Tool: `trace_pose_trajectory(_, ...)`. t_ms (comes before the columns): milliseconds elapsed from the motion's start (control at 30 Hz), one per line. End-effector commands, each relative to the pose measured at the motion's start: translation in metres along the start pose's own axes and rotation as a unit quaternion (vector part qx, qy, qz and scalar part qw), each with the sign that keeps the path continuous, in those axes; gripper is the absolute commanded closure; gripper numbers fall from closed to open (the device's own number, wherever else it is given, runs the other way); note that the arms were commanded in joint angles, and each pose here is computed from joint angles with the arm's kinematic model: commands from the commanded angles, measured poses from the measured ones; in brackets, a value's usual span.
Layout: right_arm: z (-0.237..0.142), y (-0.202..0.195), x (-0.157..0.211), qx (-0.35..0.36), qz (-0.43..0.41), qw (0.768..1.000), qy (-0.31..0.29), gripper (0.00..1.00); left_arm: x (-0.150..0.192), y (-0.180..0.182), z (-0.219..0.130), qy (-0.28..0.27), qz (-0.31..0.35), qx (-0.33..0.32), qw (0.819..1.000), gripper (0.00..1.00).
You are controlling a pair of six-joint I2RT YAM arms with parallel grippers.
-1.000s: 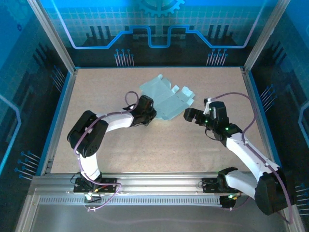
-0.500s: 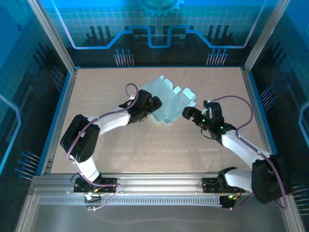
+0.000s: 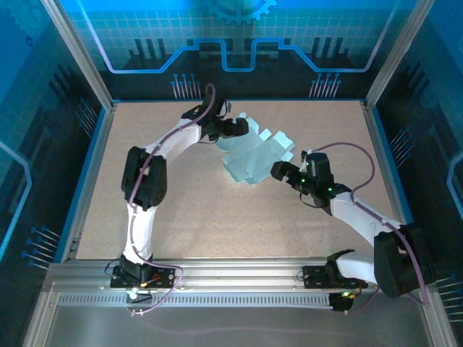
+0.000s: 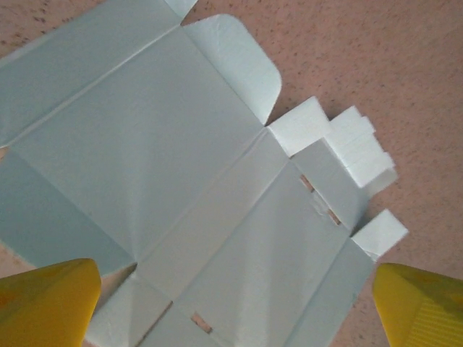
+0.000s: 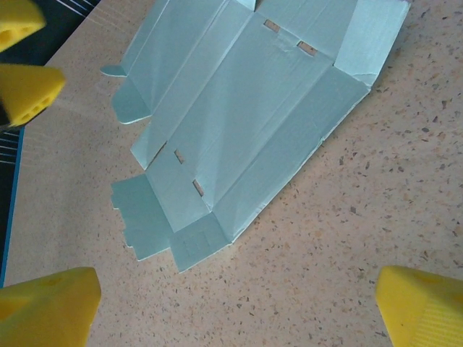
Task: Fold the paper box
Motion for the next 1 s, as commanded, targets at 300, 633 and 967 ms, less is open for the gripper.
trace_pose_trajectory(300,-0.013,0.012,-0.006,-0.013,-0.034,0.999,-0.015,0.01,0.007,0.031,0.058,0.095,-0.075,-0.029,0.992,0.02)
trace_pose_trajectory(633,-0.014,0.010,-0.007,-0.005,-0.046,0.999,-0.019,0.00,0.051,0.054,0.029,0.062,-0.192,-0.070,0.977,0.01)
trace_pose_trajectory(967,-0.010,-0.002,-0.008,0.000,-0.052,0.999,-0.001,0.00,0.136,0.057,-0.020,0.024,-0.316,-0.049,0.947,0.01)
Point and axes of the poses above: each hand's point on the last joint's axis, 136 mm out from that joint toward the fingers, its own z axis out along the fingers, its own y axis along the line the jaws close on, x = y × z, the point moved 10 cm from there along -z, back along the fingers, and after that the axes turned 10 degrees about z, right-handed, at the moved point
